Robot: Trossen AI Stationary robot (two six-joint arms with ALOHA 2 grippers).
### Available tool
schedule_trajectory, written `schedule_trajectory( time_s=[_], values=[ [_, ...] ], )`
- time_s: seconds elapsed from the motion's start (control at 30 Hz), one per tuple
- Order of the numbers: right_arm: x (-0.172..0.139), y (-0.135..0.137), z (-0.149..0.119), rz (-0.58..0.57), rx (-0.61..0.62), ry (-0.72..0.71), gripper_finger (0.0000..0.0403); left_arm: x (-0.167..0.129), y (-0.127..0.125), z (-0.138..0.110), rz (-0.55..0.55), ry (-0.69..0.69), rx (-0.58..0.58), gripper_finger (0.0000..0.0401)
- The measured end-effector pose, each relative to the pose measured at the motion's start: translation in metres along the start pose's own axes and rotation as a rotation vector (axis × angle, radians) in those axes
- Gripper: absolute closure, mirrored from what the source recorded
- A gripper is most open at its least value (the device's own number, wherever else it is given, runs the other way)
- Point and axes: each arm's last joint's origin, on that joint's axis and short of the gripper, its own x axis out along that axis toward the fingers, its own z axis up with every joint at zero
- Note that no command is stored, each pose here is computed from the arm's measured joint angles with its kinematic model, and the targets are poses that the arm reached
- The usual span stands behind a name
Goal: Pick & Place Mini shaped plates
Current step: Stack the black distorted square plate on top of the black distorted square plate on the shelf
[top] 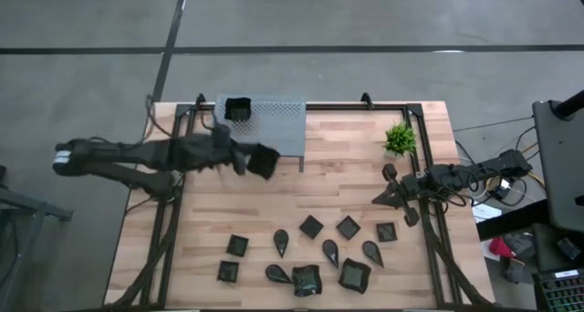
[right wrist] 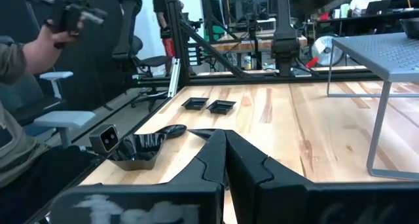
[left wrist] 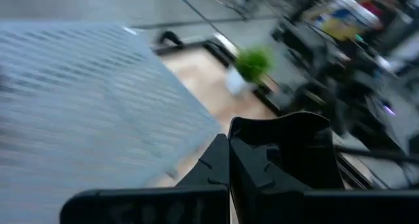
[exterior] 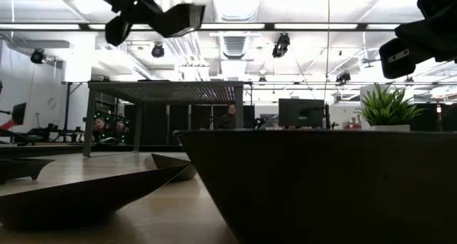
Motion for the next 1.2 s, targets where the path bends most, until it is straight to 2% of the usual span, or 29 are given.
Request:
schedule_trajectory(
  time_s=[0.1, 0.33, 0.6, 0.77, 0.97, 1.2],
  values=[
    [0.000, 0.000, 0.000, 0.000, 0.000, 0.000, 0.0394, -0.006, 0.017, 0.013, 0.062, -0.034, -0.026, 0.0401],
    [0.000, 0.000, 0.000, 0.000, 0.000, 0.000, 0.0394, -0.007, 0.047, 0.047, 0.106, -0.083, -0.064, 0.0401],
    [0.000, 0.000, 0.000, 0.000, 0.000, 0.000, 0.0394, 0.000, 0.083, 0.079, 0.196, -0.031, -0.141, 0.0401],
    [0.000, 0.000, 0.000, 0.000, 0.000, 0.000, 0.0394, 0.001, 0.103, 0.096, 0.272, -0.046, -0.176, 0.0401],
    [0.000, 0.000, 0.000, 0.000, 0.000, 0.000, 0.0394, 0.009, 0.121, 0.102, 0.364, -0.012, -0.216, 0.0401],
    [0.000, 0.000, 0.000, 0.000, 0.000, 0.000, 0.0394, 0.021, 0.130, 0.100, 0.405, 0.019, -0.224, 0.0401]
  ],
)
